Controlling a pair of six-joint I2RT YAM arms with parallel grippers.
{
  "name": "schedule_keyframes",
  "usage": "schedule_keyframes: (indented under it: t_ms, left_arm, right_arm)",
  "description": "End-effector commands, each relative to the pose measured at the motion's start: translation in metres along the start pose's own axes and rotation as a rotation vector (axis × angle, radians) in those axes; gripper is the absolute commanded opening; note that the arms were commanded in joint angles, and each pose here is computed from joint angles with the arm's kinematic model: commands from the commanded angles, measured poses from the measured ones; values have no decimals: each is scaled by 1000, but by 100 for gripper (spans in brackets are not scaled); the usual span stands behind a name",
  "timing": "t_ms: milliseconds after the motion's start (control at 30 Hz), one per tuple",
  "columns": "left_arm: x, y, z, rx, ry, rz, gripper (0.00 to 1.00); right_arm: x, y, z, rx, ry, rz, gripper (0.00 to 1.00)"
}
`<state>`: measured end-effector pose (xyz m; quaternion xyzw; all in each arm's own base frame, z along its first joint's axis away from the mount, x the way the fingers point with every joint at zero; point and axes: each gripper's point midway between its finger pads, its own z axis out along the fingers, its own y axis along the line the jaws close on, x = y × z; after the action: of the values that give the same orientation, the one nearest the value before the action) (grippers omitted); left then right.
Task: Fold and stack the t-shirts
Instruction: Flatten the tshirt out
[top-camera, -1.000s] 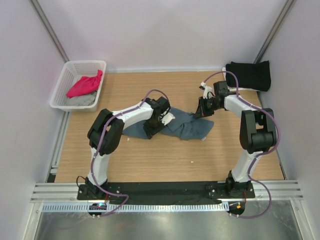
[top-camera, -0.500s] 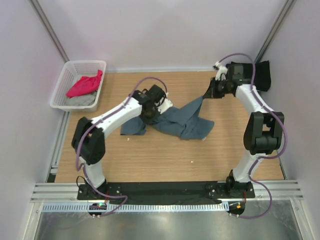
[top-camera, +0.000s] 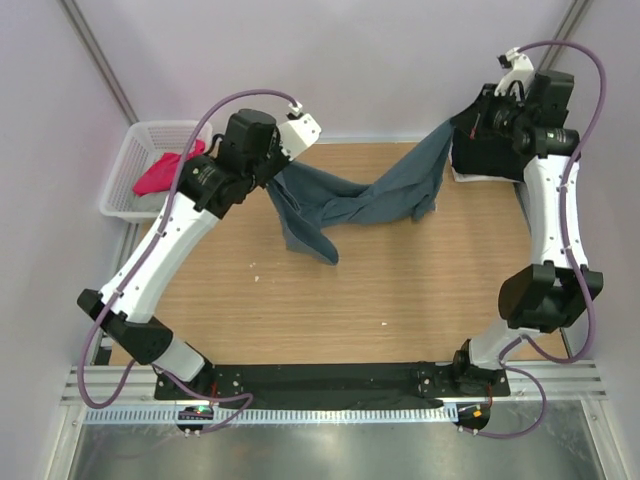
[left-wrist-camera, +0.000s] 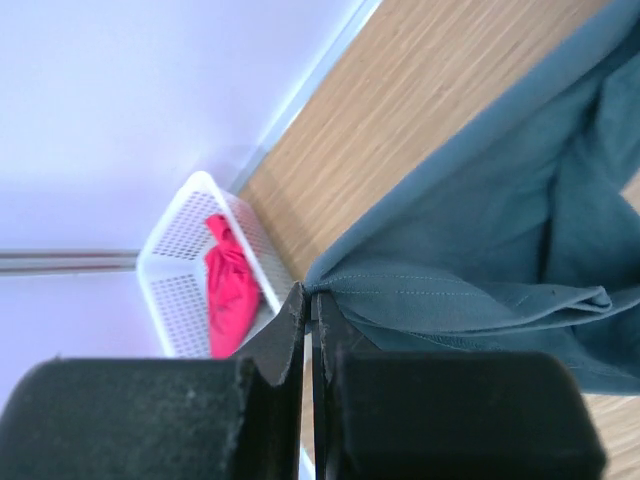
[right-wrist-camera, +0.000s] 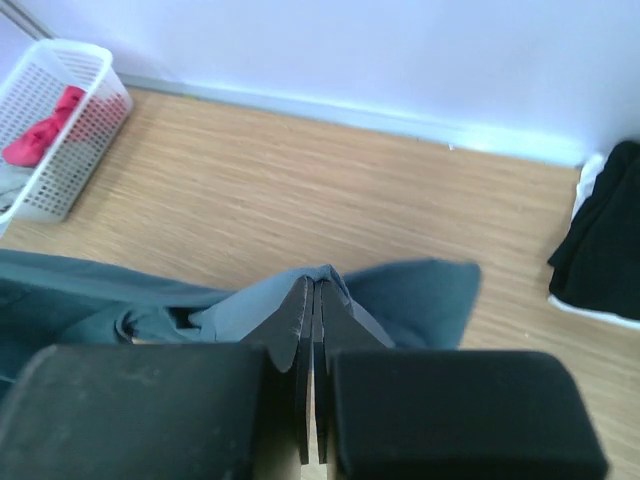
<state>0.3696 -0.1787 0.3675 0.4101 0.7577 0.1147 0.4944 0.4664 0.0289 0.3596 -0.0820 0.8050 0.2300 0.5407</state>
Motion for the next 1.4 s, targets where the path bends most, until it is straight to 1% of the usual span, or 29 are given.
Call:
schedule_keyframes:
  t_ms: [0,67,100,133,200,267,333,367,400,533,600,633,700,733,767,833,867,900,967,1000,1033,1067,1100,1133,1167,1200,1233,1267,1367]
  left_arm:
    - [-18,43,-35,-135,-79,53,0]
    - [-25,54,-51,-171,-122,70,0]
    - [-28,59,-58,-186,-140,68,0]
    - [-31,65,-67,-204,-162,58,0]
    - [-27,66,-72,-205,-153,61,0]
    - [-14,57,-72,-176,-116,65,0]
    - [4,39,-61,-126,-72,86,0]
    - [8,35,-62,-118,-77,81,0]
    - [11,27,-58,-89,-78,68,0]
    - [40,-16,-31,53,20,54,0]
    - [52,-38,-17,127,67,47,0]
    - [56,-45,-14,149,86,28,0]
    - [60,-57,-7,191,98,21,0]
    - [65,-65,-1,211,105,15,0]
    - [67,-70,2,223,111,12,0]
    - [76,-82,8,264,137,11,0]
    - [80,-85,10,276,152,10,0]
    - [85,-89,11,294,168,15,0]
    - [93,-92,15,315,184,4,0]
    - [100,-97,18,328,196,-2,0]
    - [103,-100,21,341,202,-10,0]
    - [106,-103,23,362,209,-24,0]
    - [110,-108,25,383,231,-36,0]
    - [112,-111,26,393,241,-45,0]
    - [116,-113,31,399,255,-57,0]
    - [118,-115,32,402,262,-79,0]
    - [117,-114,35,396,260,-91,0]
    - [119,-113,38,390,265,-104,0]
    - [116,-107,42,364,277,-120,0]
  right_arm:
    - [-52,42,-47,-44,-131,-88,2]
    - [-64,52,-62,-49,-164,-94,1]
    - [-72,65,-77,-57,-194,-116,1]
    - [-72,71,-83,-70,-202,-125,2]
    - [-72,88,-104,-78,-223,-160,2]
    - [-54,97,-110,-113,-178,-150,1]
    - [-23,103,-113,-148,-87,-105,2]
    - [-9,109,-113,-189,-49,-77,2]
    - [10,112,-113,-215,7,-22,1]
    - [93,109,-98,-272,229,227,2]
    - [125,108,-96,-286,340,318,2]
    - [142,103,-93,-282,383,325,2]
    - [160,95,-89,-255,435,358,17]
    - [167,93,-87,-255,452,364,30]
    - [169,91,-85,-257,460,372,46]
    - [161,81,-69,-246,454,383,52]
    - [155,76,-62,-235,447,408,53]
    - [137,67,-48,-232,412,384,53]
    - [122,48,-28,-181,383,356,53]
    - [113,40,-15,-156,366,322,52]
    - [106,22,8,-113,366,298,50]
    - [103,15,20,-104,366,238,50]
    - [103,16,47,-108,394,204,48]
    - [104,11,58,-81,407,137,46]
    - [110,17,72,-107,435,100,46]
    - [110,22,77,-132,456,25,45]
    - [137,41,98,-176,529,-15,45]
    - [150,44,104,-171,562,-39,45]
    - [202,67,112,-252,690,-8,42]
